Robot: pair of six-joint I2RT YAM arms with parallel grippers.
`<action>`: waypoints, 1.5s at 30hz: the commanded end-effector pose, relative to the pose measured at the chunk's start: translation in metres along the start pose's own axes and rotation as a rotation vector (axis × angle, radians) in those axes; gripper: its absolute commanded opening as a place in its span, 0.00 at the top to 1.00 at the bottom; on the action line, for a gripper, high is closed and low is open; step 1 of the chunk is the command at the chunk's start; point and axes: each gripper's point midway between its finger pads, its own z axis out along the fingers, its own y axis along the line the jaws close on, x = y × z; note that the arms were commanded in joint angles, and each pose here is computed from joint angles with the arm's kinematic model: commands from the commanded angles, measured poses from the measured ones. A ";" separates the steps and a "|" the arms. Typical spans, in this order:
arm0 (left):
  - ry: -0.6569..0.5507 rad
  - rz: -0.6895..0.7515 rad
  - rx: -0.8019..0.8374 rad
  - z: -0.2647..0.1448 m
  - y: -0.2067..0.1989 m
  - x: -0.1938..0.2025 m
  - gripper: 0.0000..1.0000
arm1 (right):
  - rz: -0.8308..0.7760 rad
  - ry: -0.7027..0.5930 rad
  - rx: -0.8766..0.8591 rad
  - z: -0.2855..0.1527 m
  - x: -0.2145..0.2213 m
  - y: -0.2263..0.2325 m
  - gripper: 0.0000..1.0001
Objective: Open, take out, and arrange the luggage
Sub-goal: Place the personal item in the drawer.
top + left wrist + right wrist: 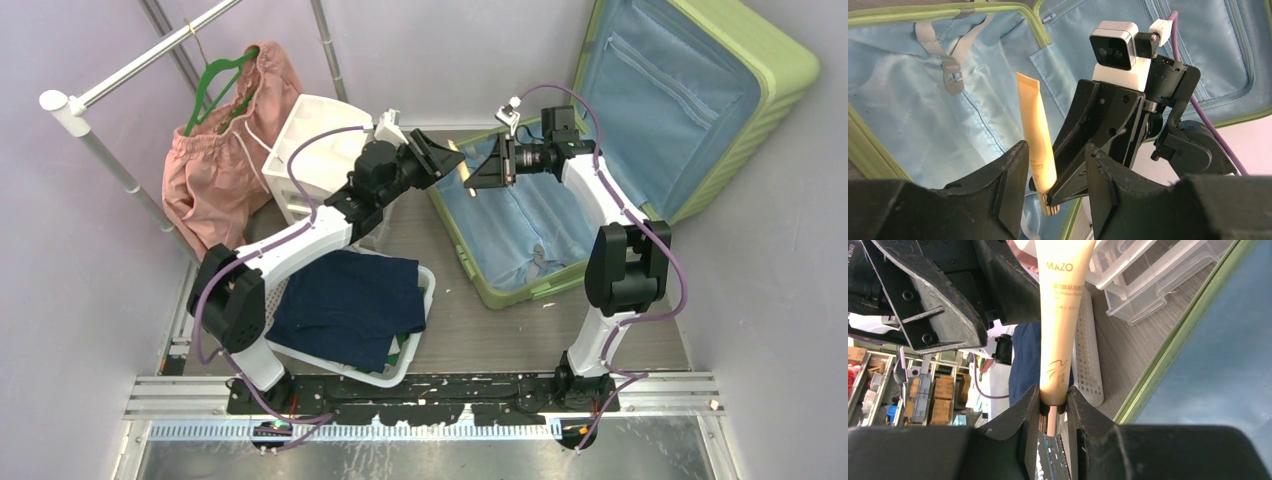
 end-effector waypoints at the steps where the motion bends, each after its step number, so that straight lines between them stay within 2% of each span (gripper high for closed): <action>1: -0.042 -0.019 0.045 0.009 -0.024 -0.013 0.56 | -0.085 -0.004 -0.044 0.000 -0.007 0.029 0.91; 9: 0.013 -0.015 -0.018 0.018 -0.009 0.001 0.67 | -0.114 0.010 -0.025 0.001 -0.006 0.030 0.91; 15: 0.047 -0.002 -0.026 0.022 -0.007 0.007 0.69 | -0.129 0.028 -0.010 0.004 0.000 0.029 0.91; 16: 0.056 -0.001 -0.028 0.022 -0.007 0.009 0.72 | -0.127 0.032 -0.009 0.005 0.001 0.029 0.90; 18: 0.071 0.011 -0.028 0.023 -0.006 0.011 0.88 | -0.122 0.035 -0.002 0.006 0.001 0.029 0.89; 19: 0.077 0.023 -0.029 0.023 -0.006 0.012 0.94 | -0.132 0.037 0.001 0.006 0.002 0.029 0.86; 21: 0.083 0.060 -0.040 0.021 -0.004 0.012 1.00 | -0.149 0.043 0.024 0.006 0.003 0.026 0.69; 24: 0.079 0.172 -0.109 0.011 0.009 0.006 1.00 | -0.172 0.064 0.096 0.002 0.008 0.018 0.40; 25: 0.068 0.223 -0.143 0.006 0.015 0.001 1.00 | -0.196 0.071 0.136 -0.001 0.008 0.012 0.32; 27: 0.085 0.341 -0.246 -0.008 0.036 -0.004 1.00 | -0.213 0.094 0.215 -0.006 0.012 0.000 0.24; 35: 0.291 0.729 -0.625 -0.061 0.109 -0.033 1.00 | -0.230 0.109 0.305 -0.015 0.015 -0.018 0.22; 40: 0.360 0.836 -0.728 -0.067 0.136 -0.048 1.00 | -0.221 0.105 0.308 -0.015 0.015 -0.020 0.22; 45: 0.423 0.875 -0.787 -0.060 0.164 -0.055 1.00 | -0.217 0.103 0.310 -0.015 0.018 -0.021 0.22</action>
